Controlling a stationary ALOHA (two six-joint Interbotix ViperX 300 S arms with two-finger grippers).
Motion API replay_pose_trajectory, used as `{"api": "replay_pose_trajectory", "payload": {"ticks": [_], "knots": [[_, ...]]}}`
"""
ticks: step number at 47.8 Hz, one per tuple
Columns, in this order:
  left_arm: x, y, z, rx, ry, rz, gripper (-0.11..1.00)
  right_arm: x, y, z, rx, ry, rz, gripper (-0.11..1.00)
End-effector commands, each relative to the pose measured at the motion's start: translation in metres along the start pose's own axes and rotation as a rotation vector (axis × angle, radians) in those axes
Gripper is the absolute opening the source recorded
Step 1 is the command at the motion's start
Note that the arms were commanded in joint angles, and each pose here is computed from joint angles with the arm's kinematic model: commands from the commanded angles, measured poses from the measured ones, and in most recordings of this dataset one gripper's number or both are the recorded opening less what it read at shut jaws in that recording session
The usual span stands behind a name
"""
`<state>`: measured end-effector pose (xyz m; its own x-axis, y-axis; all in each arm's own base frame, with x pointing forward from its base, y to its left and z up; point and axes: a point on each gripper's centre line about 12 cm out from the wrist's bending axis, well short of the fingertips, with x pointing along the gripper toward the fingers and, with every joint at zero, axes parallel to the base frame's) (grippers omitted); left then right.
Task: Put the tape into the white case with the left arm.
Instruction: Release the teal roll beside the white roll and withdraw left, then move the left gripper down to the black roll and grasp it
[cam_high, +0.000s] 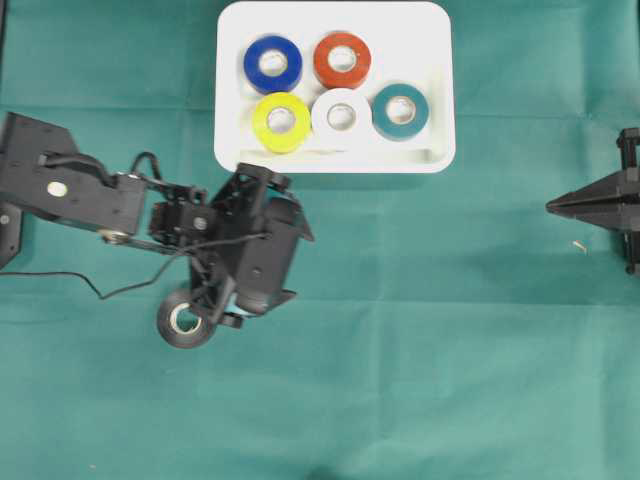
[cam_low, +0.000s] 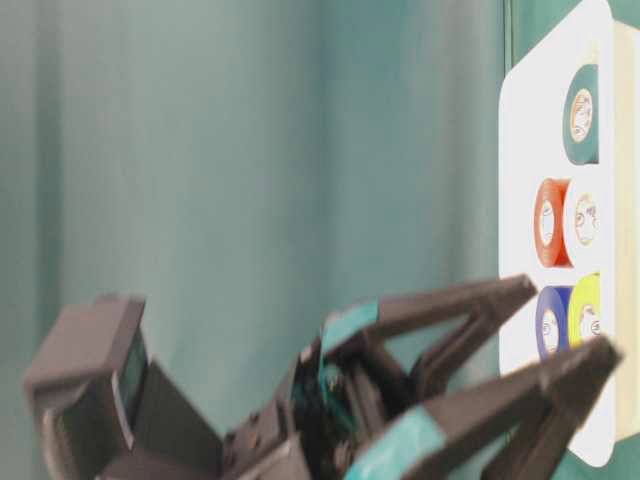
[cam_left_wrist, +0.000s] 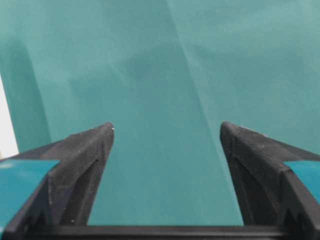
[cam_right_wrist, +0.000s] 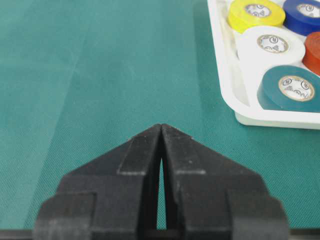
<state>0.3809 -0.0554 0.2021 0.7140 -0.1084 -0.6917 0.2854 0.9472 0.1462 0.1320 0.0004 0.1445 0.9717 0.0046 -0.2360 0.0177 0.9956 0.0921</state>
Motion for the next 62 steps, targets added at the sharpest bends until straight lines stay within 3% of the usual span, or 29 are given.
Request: {"api": "replay_pose_trajectory", "payload": {"ticks": [1,43,62], "knots": [[-0.018,-0.006,0.008,0.001,-0.057,-0.003,0.85,0.001,0.000,0.004,0.000,-0.009,0.001,-0.09],[-0.073,-0.026,-0.067,0.006,-0.174,0.007,0.85,0.001,0.000,0.004,0.000,-0.009,0.000,-0.09],[-0.071,-0.027,-0.070,0.006,-0.183,0.009,0.84,0.001,0.000,0.004,0.000,-0.008,0.000,-0.09]]}}
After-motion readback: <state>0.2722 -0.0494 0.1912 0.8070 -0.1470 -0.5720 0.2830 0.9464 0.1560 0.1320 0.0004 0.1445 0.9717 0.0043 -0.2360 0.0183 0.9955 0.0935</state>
